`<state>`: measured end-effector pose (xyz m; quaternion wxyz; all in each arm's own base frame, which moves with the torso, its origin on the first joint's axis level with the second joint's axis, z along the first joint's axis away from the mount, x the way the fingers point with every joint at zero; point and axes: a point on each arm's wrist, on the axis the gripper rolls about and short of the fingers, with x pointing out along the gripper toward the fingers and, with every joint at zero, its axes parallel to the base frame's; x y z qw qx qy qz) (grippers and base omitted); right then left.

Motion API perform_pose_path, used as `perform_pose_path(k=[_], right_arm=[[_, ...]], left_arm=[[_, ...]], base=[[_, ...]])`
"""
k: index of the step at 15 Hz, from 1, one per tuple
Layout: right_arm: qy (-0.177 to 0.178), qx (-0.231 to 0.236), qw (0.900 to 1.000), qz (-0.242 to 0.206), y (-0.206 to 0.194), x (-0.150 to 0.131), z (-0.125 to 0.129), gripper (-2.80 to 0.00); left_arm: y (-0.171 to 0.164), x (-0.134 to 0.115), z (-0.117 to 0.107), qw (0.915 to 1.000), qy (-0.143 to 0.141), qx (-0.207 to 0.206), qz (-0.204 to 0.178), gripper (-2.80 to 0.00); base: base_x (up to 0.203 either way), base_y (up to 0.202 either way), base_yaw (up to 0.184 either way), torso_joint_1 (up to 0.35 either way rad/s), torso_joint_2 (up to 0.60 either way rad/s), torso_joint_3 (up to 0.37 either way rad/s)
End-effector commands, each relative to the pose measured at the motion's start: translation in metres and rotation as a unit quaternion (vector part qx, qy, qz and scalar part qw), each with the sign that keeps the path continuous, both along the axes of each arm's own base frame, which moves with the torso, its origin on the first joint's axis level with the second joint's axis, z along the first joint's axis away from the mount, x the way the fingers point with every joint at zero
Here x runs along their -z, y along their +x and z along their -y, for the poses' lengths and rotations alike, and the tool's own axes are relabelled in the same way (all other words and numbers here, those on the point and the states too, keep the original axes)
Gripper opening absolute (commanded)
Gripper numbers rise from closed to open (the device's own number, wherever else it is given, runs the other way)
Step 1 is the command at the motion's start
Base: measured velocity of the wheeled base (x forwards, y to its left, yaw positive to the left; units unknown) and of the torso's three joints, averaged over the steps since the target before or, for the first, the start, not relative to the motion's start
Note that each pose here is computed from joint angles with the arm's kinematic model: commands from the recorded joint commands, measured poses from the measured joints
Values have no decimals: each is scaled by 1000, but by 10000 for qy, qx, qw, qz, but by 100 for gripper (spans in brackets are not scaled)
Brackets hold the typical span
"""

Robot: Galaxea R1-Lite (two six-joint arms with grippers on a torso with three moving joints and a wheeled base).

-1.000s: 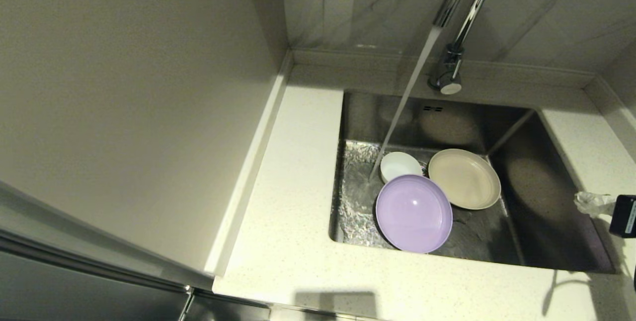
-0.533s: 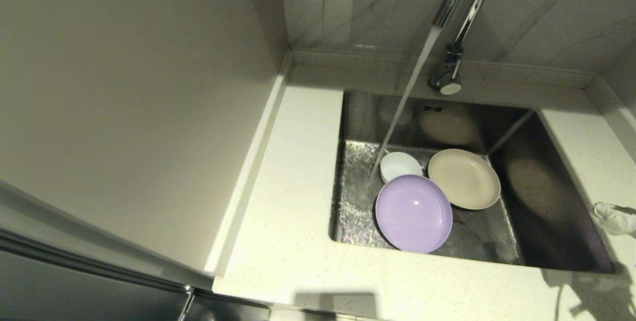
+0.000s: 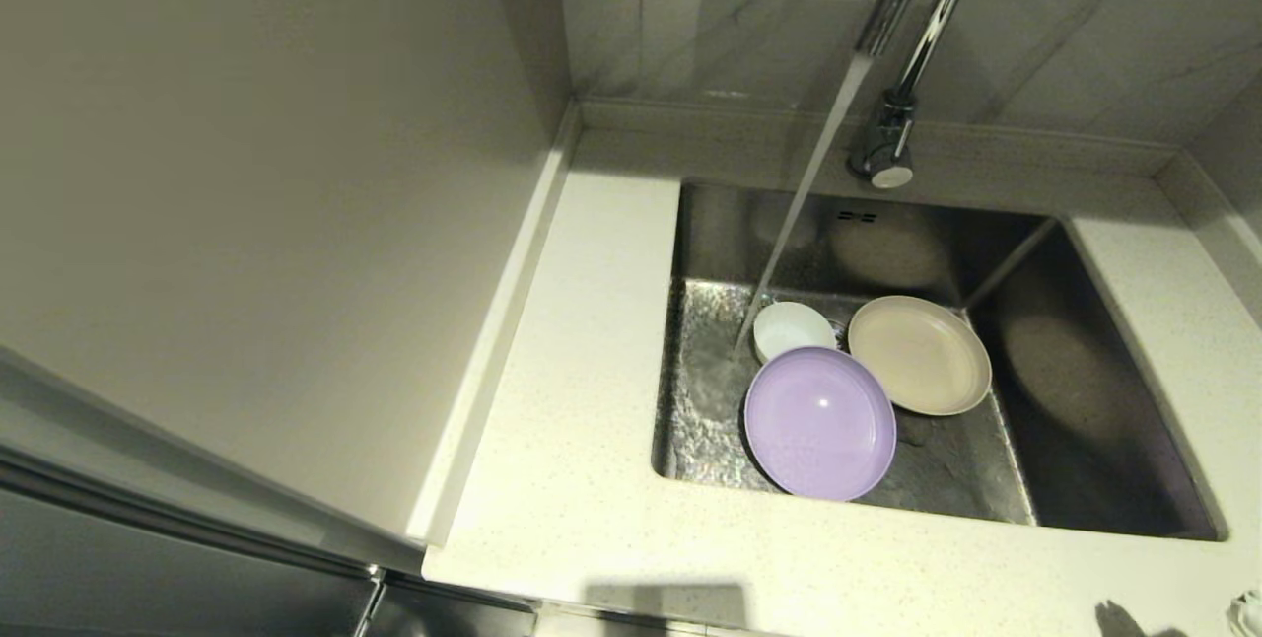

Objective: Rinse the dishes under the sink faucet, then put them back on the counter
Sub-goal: Wait for the water to rinse the bowl

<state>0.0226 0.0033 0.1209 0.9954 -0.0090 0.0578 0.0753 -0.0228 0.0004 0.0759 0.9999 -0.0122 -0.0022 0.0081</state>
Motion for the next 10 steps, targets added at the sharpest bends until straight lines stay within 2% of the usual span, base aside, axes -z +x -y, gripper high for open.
perform_pose_path(k=[1,7,9,10], right_arm=[[-4,-84,9988,476,-23,16,0,-280],[-48,197,9988,455,-51,37,1,-280],[-112,758,9965,321,-49,44,4,-280],[-116,804,9962,314,-48,45,4,-280]], left_arm=[[0,0,0,10000,-1,-3,9,-280],[0,0,0,10000,-1,-3,9,-280],[0,0,0,10000,-1,-3,9,-280],[0,0,0,10000,-1,-3,9,-280]], base=[[0,0,0,0,0,0],[0,0,0,0,0,0],[0,0,0,0,0,0],[0,0,0,0,0,0]])
